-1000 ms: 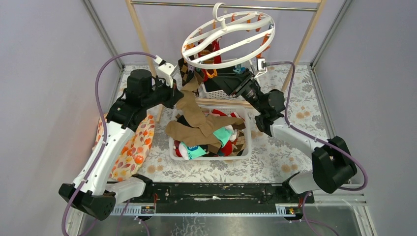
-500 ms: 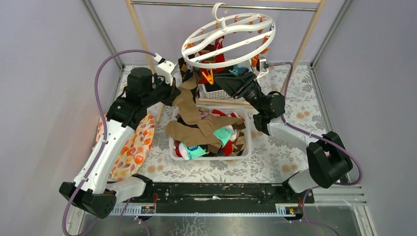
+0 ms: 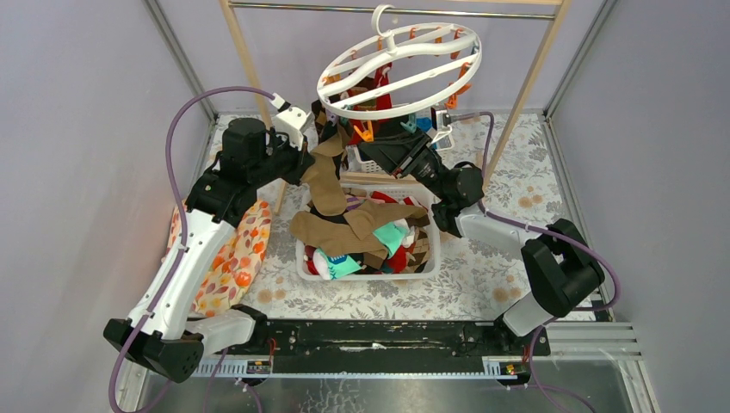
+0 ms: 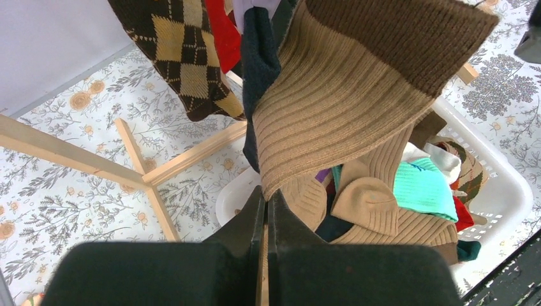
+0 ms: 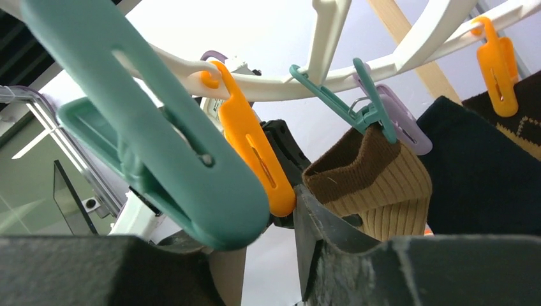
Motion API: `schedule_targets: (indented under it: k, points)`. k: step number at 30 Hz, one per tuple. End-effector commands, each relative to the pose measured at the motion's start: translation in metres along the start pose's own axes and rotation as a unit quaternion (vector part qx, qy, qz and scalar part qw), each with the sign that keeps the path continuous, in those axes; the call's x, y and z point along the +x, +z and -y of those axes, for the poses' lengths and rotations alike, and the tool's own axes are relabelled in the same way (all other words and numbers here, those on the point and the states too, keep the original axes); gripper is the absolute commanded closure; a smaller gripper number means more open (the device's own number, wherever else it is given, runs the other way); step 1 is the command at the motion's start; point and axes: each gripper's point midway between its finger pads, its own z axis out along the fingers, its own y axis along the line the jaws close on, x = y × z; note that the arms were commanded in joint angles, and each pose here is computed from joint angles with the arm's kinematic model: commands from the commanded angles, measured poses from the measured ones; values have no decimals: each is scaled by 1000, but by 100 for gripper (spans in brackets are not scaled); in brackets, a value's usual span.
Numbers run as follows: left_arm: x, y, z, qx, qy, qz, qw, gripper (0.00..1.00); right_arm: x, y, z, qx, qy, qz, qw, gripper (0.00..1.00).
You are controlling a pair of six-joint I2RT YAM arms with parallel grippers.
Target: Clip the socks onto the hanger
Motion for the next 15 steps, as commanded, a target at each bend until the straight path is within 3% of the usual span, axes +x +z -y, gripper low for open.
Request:
schedule_targets:
  k: [1,6,12,15]
  points:
    - [-23,-11,-6,-17,23,34,999,100,-28,9,-43,-62,-58,47,995,65]
    - [-23,-9,-9,-21,25,32,999,100,-32,6,-47,-62,-63,53,995,73]
    - [-28,-4,-22,-53,38,39,997,100,-31,5,-46,-52,-68,57,995,97]
    - [-33,3,-37,-87,53,50,994,100,-27,8,-37,-20,-85,58,994,100]
